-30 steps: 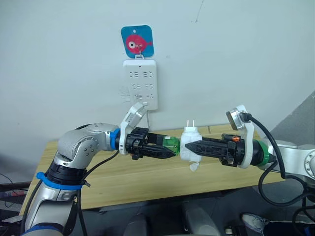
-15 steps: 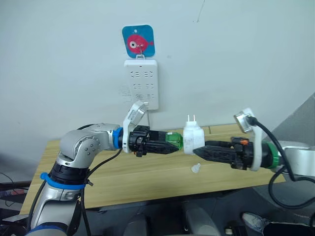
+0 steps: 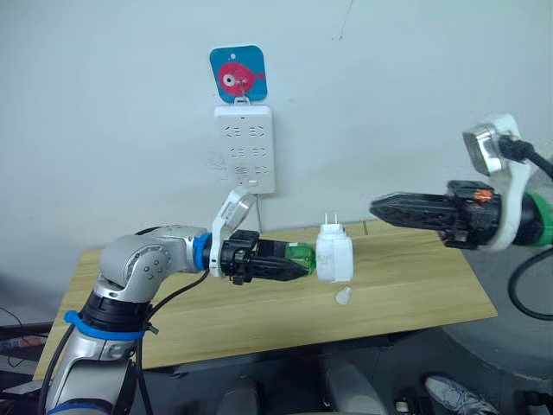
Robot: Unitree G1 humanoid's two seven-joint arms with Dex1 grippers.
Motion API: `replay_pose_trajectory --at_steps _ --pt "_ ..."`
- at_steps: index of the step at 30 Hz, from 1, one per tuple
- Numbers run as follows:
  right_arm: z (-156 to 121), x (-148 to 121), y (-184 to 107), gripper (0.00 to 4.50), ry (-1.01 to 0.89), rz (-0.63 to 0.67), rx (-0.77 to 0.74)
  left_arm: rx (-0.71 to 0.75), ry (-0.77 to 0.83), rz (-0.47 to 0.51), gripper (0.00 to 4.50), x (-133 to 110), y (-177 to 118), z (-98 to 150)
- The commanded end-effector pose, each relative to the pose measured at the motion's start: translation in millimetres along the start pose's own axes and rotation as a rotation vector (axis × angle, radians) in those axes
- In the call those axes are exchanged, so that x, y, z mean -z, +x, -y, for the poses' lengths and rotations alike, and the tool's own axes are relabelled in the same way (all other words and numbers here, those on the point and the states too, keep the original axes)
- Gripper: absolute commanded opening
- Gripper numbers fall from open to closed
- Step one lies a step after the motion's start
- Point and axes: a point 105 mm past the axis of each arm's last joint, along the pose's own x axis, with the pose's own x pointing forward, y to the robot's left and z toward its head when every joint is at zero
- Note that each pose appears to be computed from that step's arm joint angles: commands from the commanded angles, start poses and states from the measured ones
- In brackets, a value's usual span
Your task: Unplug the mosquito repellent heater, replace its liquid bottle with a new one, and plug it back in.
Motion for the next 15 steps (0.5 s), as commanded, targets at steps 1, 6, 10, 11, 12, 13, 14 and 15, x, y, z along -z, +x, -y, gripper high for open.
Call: replay_pose_trajectory --at_steps 1,6,10,11,12,13,14,15 --pt "-2.9 -3.0 10.0 0.00 0.009 -0.015 -0.043 0.040 0.042 0.000 2.26 -3.6 0.5 7.8" --pt "0.1 6.3 18.3 0.00 0.029 -0.079 -0.071 0.055 0.040 0.006 2.26 -2.5 1.4 11.5" --pt "1.1 11.4 22.8 0.00 0.040 -0.103 -0.088 0.063 0.042 0.012 2.26 -3.7 4.3 14.7" --pt "0.8 12.5 23.6 0.00 0.044 -0.107 -0.093 0.066 0.043 0.013 2.26 -4.3 5.4 15.7" --pt "0.3 13.4 24.4 0.00 0.046 -0.110 -0.098 0.067 0.044 0.012 2.26 -4.6 6.4 16.4" --pt "-0.6 14.0 25.4 0.00 0.048 -0.113 -0.106 0.069 0.044 0.013 2.26 -5.1 7.3 16.8" --pt "-1.2 14.3 26.0 0.00 0.049 -0.114 -0.111 0.069 0.043 0.013 2.26 -5.3 7.7 17.0" --pt "-1.6 14.7 26.6 0.00 0.050 -0.117 -0.114 0.070 0.044 0.012 2.26 -5.4 8.2 17.2"
